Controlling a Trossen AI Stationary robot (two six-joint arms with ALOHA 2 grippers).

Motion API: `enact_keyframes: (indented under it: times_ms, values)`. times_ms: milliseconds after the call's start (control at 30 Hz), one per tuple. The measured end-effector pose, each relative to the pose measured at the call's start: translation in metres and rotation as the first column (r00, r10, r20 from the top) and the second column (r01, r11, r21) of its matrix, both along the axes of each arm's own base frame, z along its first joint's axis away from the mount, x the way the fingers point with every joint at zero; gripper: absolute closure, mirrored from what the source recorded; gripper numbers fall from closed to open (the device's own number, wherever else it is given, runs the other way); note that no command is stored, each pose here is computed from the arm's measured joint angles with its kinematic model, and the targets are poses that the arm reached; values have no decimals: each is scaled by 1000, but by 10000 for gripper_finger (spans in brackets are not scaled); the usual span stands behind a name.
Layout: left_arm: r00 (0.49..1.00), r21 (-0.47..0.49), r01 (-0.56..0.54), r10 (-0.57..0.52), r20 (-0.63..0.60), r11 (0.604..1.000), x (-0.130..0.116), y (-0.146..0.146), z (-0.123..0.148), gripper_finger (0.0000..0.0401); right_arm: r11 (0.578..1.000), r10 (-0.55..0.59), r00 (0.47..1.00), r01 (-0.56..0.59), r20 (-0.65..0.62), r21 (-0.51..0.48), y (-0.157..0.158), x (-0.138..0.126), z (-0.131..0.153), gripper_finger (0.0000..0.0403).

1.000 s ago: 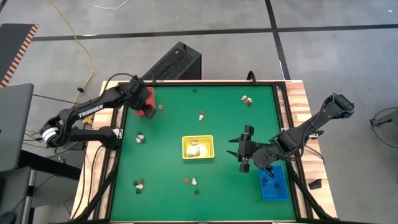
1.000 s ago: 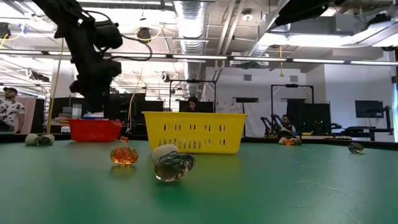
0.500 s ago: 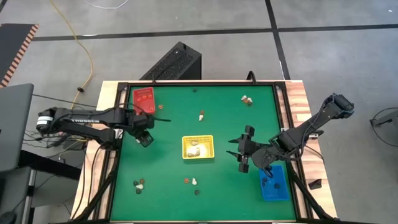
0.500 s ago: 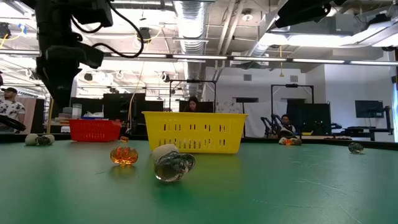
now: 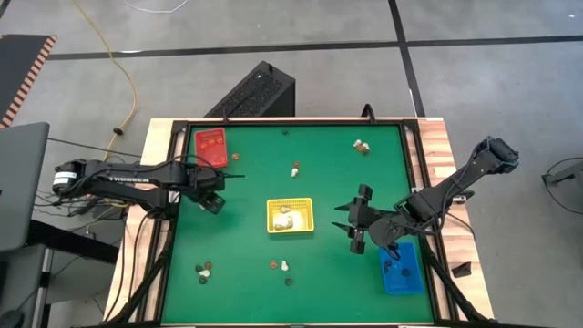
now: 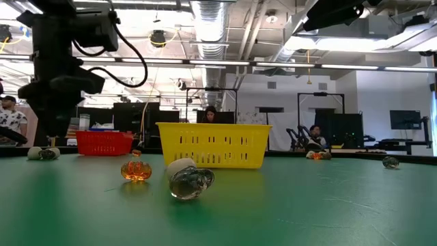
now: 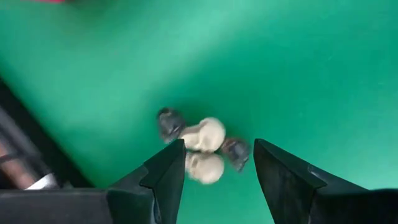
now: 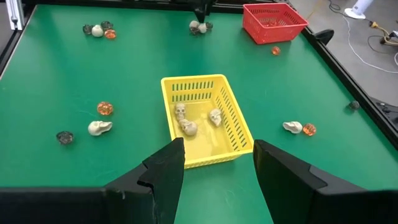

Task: Sort Halloween decoration
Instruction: Put the white skull toy into the yellow bin

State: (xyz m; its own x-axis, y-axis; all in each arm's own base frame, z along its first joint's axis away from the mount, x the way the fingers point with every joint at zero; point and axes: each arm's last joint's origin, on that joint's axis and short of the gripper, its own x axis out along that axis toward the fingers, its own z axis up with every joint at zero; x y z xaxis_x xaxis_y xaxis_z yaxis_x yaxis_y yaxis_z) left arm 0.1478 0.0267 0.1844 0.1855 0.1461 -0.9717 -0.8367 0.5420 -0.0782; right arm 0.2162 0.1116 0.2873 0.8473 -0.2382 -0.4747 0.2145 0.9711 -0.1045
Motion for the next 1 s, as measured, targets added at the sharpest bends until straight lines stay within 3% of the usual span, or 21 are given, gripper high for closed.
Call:
enact_keyframes:
  times_ms: [167, 700, 1000]
  values:
    - [999, -36, -23, 22, -25, 999, -1, -1, -8, 223, 1000, 0, 1000, 0, 0, 0, 0, 0, 0, 182]
    - [998, -13, -57, 56, -22, 998, -9, -1, -36, 223, 1000, 0, 1000, 0, 0, 0, 0, 0, 0, 182]
    - [999, -4, -29, 30, 26, 1000, -5, 0, -38, 223, 1000, 0, 1000, 0, 0, 0, 0, 0, 0, 182]
